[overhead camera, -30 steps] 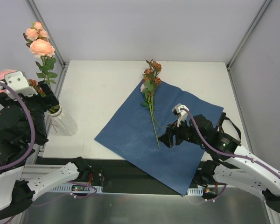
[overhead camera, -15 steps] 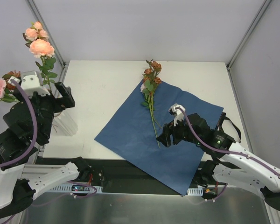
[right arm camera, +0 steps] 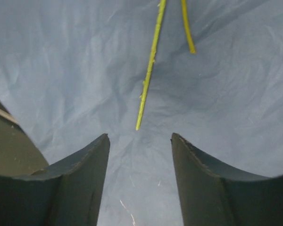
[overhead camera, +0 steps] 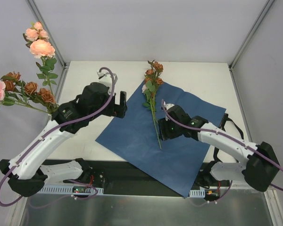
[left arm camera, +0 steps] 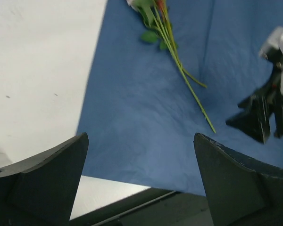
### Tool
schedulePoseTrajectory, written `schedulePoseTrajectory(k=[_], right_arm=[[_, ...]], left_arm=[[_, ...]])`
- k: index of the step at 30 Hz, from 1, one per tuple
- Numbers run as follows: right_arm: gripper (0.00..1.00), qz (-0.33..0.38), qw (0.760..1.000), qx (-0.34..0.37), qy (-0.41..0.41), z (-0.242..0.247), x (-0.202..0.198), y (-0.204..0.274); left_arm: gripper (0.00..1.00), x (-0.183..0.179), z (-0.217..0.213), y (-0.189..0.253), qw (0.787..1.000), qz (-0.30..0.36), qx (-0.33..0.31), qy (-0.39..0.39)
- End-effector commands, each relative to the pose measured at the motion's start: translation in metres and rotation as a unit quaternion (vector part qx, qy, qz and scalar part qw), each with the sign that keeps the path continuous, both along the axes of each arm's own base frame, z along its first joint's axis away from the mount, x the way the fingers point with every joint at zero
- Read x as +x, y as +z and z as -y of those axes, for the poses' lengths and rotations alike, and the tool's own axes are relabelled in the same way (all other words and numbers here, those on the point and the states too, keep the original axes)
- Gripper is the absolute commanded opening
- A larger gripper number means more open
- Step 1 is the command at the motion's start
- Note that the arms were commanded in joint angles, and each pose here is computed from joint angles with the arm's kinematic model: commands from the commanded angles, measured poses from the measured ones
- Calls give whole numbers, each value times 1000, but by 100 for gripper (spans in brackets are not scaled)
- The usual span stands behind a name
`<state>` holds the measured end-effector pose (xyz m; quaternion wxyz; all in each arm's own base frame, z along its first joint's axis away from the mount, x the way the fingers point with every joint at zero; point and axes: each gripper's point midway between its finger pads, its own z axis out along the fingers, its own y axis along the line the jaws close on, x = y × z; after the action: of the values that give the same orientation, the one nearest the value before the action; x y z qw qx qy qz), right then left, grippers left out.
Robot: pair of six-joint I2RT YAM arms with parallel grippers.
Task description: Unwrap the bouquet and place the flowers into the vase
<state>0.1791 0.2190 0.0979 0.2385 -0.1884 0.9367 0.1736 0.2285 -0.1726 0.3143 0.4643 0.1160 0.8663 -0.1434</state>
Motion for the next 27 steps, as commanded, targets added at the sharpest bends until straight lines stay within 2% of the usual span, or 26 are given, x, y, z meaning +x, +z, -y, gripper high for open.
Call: schedulePoseTrajectory(k=[1, 4, 7, 18, 27], right_arm=[[47, 7, 1000, -12, -19, -9, 30, 4], [36, 2, 999, -31, -16, -14, 45, -10], [33, -8, 998, -54, -11, -21, 58, -26], [35, -39, 997, -71, -2, -49, 81, -67], [14, -16, 995, -98, -5, -47, 96, -75]], left_arm=[[92, -21, 37, -16, 993, -58, -81, -61], [92, -31, 48, -37, 987, -86, -107, -80], [92, -40, 55, -52, 981, -102, -134, -93], [92, -67, 50, -91, 969, -141, -181, -91], [92, -80, 42, -91, 963, -138, -213, -90]])
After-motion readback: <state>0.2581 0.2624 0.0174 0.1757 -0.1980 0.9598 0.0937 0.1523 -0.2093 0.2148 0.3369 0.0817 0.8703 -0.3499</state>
